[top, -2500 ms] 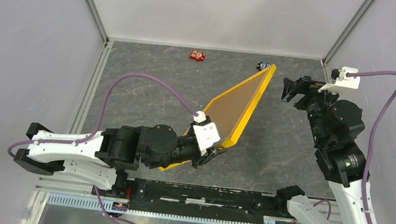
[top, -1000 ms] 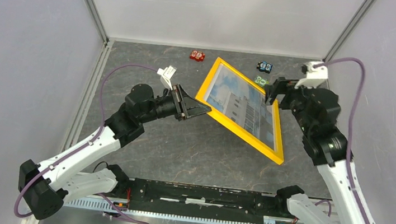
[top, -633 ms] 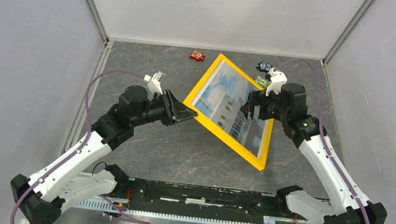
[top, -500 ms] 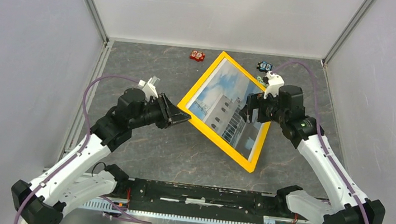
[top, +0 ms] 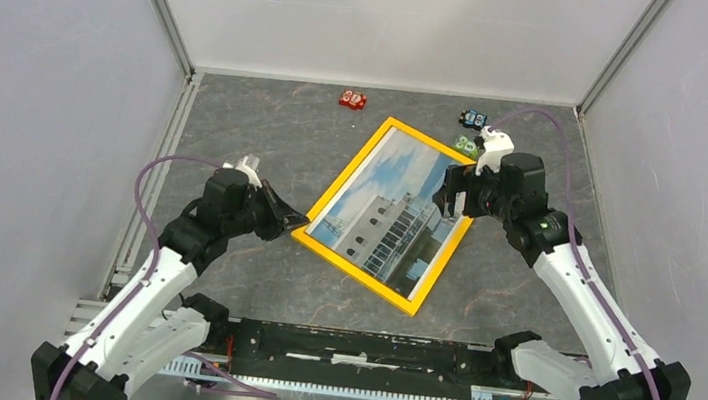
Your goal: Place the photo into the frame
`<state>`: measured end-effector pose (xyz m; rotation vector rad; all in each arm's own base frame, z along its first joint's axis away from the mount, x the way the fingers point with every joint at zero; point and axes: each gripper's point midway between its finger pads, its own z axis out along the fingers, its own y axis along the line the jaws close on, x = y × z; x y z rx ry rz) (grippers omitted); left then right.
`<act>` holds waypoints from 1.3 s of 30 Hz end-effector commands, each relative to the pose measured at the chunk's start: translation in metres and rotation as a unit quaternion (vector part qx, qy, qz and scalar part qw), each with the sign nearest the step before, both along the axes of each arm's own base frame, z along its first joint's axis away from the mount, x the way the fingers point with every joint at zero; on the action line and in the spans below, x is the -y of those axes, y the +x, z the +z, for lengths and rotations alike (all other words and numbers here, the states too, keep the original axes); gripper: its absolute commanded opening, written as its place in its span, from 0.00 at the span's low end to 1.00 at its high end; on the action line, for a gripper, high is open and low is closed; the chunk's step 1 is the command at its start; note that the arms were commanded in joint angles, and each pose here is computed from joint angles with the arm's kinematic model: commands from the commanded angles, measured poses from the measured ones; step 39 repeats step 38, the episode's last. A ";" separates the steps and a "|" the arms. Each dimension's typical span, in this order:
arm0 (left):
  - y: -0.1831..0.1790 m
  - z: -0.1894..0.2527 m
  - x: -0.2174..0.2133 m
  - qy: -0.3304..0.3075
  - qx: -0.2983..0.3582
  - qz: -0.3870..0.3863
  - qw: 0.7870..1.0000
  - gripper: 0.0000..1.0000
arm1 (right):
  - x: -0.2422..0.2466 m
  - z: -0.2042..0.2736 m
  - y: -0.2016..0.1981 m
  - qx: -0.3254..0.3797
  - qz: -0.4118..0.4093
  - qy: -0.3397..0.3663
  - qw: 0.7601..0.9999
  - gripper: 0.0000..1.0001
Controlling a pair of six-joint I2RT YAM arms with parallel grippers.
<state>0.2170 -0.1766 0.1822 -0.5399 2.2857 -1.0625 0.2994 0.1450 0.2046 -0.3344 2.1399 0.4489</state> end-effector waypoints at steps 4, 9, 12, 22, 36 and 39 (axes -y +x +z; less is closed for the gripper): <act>0.000 0.010 -0.018 0.047 0.037 0.012 0.998 0.05 | 0.012 0.040 0.005 0.057 -0.023 -0.007 0.998 0.96; 0.008 0.074 -0.023 0.093 0.157 -0.025 0.983 0.56 | 0.022 0.082 0.000 0.106 -0.034 -0.015 0.994 0.98; 0.010 0.129 -0.031 0.123 0.244 -0.033 0.961 0.72 | 0.027 0.114 -0.007 0.146 -0.032 -0.015 0.989 0.98; -0.017 0.271 -0.059 0.155 0.444 0.000 0.882 0.91 | 0.060 0.216 -0.050 0.310 -0.077 0.024 0.947 0.98; -0.022 0.297 -0.065 0.161 0.476 0.015 0.865 0.92 | 0.091 0.243 -0.078 0.375 -0.137 0.042 0.916 0.98; -0.023 0.295 -0.065 0.160 0.475 0.013 0.866 0.92 | 0.090 0.240 -0.076 0.370 -0.137 0.041 0.918 0.98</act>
